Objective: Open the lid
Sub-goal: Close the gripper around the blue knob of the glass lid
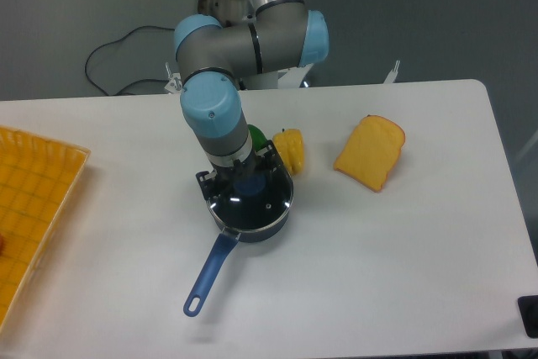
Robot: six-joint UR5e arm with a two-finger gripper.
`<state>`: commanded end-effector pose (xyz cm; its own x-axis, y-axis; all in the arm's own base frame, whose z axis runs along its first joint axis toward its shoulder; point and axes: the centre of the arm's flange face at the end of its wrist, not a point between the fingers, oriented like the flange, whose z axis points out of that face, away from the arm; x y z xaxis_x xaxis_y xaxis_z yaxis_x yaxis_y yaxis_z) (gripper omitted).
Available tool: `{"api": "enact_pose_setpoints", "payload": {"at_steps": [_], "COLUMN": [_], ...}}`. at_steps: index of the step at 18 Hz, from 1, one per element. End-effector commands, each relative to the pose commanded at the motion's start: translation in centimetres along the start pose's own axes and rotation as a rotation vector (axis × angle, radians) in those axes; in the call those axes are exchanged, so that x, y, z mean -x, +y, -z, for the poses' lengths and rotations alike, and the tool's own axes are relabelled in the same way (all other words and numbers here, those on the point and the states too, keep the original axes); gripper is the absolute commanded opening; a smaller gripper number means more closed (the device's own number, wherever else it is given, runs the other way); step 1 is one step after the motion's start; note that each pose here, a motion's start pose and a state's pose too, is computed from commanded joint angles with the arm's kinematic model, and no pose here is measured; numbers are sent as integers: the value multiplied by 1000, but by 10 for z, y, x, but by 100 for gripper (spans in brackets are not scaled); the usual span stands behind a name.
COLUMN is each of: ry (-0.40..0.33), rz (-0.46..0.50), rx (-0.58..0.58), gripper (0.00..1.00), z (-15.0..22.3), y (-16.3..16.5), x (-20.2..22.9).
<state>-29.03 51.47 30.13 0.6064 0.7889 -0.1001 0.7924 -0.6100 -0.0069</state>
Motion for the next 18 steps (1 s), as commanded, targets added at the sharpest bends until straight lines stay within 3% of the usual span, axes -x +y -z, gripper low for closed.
{"api": "enact_pose_setpoints", "payload": {"at_steps": [14,18], "ry": [-7,-7], "rz": [-7,-4], "rx": [19,20], "gripper": [100,91], "z": [-11,-11], "y": [8,8], "x": [0,1]}}
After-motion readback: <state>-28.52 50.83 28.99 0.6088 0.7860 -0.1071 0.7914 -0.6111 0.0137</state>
